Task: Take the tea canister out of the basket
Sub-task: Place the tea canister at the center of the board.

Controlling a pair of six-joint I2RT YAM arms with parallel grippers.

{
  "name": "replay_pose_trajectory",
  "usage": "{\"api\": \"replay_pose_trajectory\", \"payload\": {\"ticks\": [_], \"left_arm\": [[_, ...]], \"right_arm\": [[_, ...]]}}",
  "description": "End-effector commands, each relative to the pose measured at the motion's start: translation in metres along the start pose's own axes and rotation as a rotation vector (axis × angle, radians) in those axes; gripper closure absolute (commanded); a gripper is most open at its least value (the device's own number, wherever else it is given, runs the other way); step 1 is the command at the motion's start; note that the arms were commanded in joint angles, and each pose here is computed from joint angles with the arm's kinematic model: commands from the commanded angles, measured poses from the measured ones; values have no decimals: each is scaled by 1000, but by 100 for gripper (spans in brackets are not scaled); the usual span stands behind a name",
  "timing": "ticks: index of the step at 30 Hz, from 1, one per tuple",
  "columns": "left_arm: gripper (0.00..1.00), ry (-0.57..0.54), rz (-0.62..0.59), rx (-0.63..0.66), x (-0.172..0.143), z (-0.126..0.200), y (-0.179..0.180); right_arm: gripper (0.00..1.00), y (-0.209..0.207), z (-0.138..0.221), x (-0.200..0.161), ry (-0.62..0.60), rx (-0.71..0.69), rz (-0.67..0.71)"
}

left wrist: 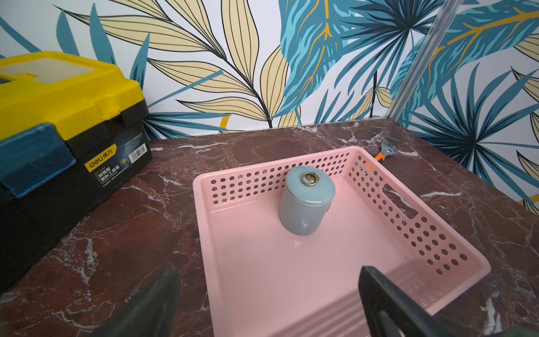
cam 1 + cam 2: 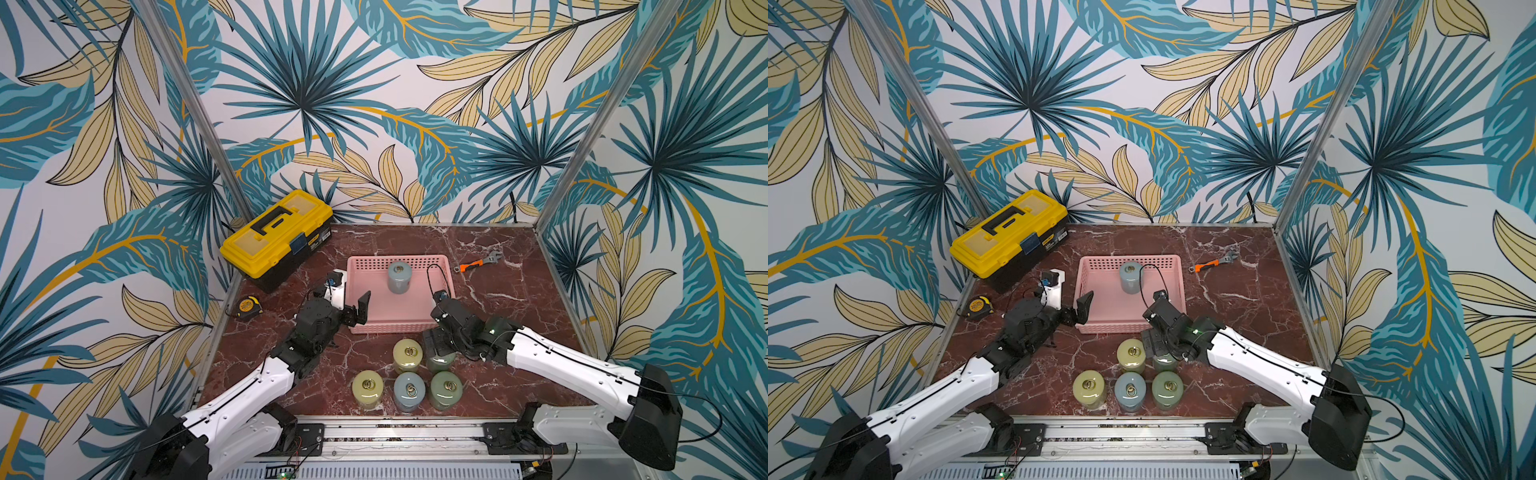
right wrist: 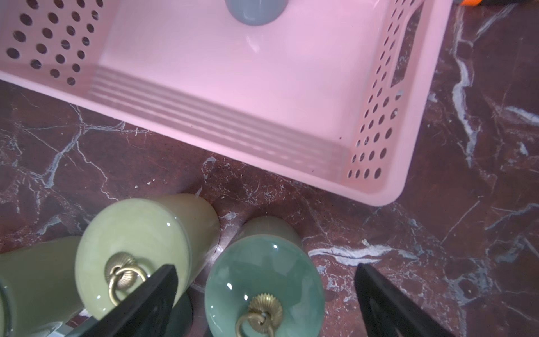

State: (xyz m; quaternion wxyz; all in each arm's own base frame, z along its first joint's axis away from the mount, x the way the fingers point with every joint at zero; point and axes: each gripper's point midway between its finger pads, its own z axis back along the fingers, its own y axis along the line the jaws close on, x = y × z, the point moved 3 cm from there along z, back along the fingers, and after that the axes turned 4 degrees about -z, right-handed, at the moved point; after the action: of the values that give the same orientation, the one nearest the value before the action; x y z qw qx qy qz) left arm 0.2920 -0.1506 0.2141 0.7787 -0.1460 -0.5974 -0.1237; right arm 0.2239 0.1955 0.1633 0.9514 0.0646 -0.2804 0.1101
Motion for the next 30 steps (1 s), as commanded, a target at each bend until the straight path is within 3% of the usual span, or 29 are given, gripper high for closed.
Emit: {"api": "replay_pose_trajectory", "payload": {"ticks": [1,7,15,30], "left_arm": [[0,18,-17,-48,6,-3,-7],[0,102,22,-137,15,-13,-25],[0,234,62,-122,25,-26,-33],[0,458,1,-79,30,-66,-56]], "right_arm": [[1,-9,11,14,-41,-30,35],[1,-29,11,32,-60,-57,35],[1,-57,4,50,-89,-65,15],[1,-82,-17,59,-170,-27,-31]]}}
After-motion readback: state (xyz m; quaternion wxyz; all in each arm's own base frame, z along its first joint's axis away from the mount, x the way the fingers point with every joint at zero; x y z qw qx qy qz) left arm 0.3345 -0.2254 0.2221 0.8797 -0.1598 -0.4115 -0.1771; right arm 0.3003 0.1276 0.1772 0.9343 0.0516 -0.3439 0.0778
